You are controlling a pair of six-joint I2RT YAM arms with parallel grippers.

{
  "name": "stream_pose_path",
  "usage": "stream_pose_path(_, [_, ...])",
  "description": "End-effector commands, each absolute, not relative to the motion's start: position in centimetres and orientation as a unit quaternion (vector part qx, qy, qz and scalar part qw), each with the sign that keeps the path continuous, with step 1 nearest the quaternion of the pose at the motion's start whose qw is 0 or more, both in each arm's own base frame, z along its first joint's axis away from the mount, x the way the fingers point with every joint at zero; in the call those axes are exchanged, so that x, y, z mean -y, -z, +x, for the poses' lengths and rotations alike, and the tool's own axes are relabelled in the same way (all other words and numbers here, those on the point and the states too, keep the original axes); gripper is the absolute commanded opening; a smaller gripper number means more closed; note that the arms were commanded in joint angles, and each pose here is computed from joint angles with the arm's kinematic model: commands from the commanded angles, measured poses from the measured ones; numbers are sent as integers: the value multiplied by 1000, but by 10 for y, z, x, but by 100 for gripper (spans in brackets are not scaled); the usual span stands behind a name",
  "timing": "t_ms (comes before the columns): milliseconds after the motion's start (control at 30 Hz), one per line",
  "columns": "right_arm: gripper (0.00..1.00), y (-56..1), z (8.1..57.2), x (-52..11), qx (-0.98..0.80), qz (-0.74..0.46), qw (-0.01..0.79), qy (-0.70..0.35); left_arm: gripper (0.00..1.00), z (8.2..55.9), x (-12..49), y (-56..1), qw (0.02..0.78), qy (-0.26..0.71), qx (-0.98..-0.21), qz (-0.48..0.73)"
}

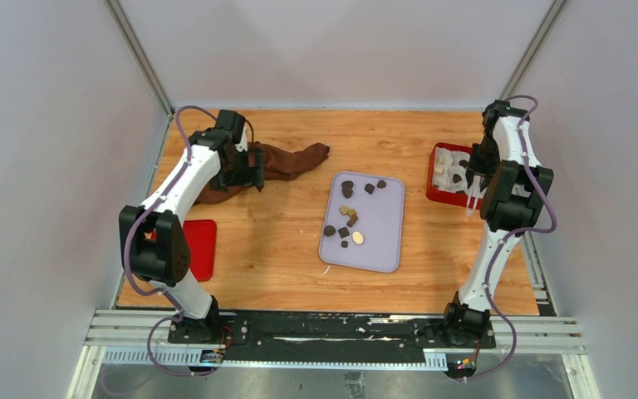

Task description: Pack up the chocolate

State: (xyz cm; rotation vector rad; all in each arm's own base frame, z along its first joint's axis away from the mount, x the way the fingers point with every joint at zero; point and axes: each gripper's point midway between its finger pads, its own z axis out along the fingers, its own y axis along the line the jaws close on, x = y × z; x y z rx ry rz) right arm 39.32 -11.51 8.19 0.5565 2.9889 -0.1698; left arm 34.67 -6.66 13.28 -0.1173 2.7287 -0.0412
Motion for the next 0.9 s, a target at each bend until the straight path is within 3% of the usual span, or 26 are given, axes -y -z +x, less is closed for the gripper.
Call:
stream_pose_path(0, [38, -78, 388, 120, -981, 186, 36, 54, 100, 350, 65, -140, 213, 15, -976, -43])
stream_pose_path(500, [36, -122, 384, 120, -976, 189, 89, 62, 100, 348, 65, -142, 215, 16, -975, -44])
stream_pose_path(867, [0, -153, 337, 55, -983, 141, 117, -1, 100, 350, 67, -144, 218, 22, -975, -40])
